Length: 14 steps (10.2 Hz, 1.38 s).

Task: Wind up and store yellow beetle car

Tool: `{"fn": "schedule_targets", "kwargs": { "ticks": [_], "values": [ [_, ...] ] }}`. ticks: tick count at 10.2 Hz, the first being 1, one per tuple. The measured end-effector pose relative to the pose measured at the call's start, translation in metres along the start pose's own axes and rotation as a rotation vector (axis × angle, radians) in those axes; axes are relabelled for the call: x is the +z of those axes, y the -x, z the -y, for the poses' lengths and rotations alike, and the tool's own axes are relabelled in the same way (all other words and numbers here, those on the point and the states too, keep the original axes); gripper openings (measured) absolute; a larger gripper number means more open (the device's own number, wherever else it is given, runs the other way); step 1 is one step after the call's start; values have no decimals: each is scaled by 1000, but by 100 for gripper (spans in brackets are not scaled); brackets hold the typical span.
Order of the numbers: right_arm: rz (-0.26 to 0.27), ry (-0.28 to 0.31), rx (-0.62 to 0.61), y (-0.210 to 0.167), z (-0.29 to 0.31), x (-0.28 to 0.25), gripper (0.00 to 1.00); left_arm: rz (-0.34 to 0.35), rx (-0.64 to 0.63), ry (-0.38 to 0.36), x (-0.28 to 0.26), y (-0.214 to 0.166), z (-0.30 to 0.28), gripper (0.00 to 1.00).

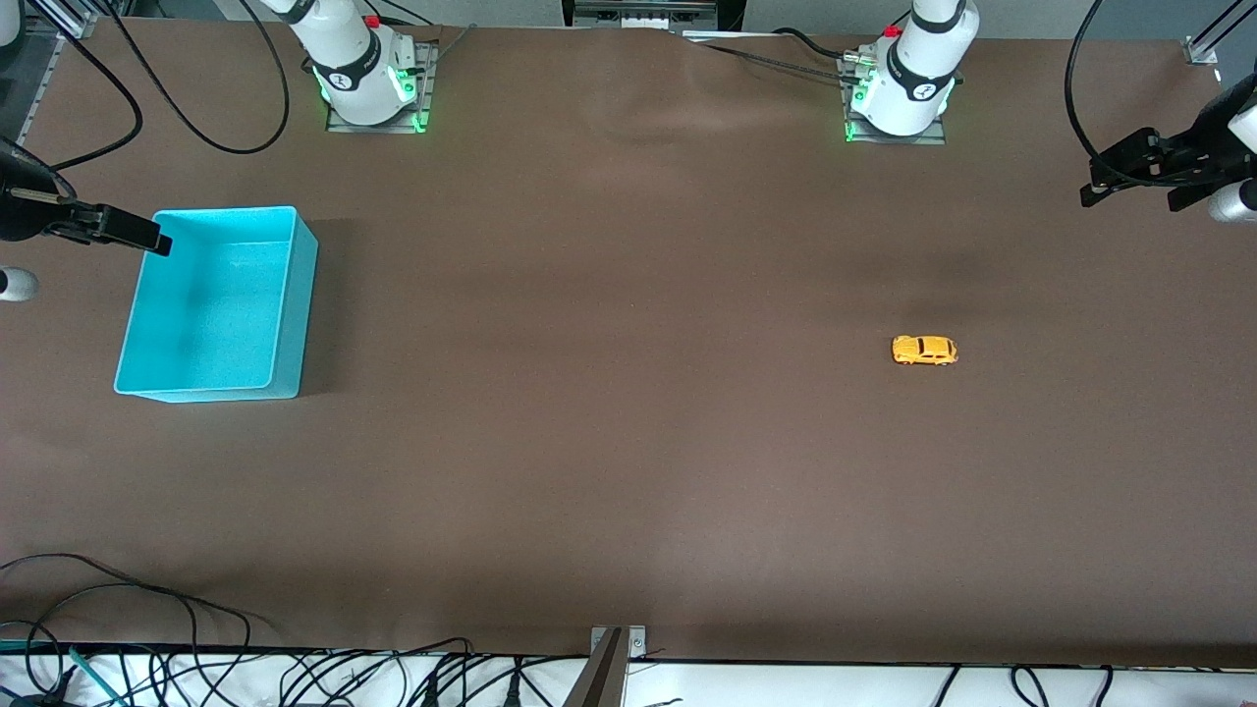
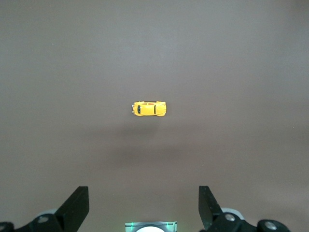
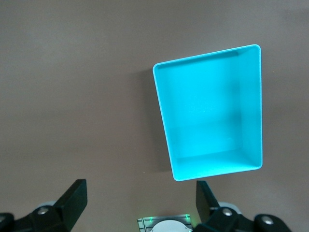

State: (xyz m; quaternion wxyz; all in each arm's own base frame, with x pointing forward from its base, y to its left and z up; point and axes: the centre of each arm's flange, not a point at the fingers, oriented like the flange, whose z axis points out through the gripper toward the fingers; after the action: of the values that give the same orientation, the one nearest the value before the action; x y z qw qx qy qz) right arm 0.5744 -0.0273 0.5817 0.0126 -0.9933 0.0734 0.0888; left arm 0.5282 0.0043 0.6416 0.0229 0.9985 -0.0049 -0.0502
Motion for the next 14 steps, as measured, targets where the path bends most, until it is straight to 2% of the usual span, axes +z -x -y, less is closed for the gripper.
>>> {"fn": "schedule_targets", "kwargs": {
  "ticks": [5,8,14],
  "values": [
    [2,0,0,0,0,1,100,4,-9,-21,3,-2,6,100],
    [2,0,0,-1,0,1,100,-18,-52,-45,25,-22,30,100],
    [2,0,0,-1,0,1,100,43,-58,-54,92,-34,37,100]
  ]
}}
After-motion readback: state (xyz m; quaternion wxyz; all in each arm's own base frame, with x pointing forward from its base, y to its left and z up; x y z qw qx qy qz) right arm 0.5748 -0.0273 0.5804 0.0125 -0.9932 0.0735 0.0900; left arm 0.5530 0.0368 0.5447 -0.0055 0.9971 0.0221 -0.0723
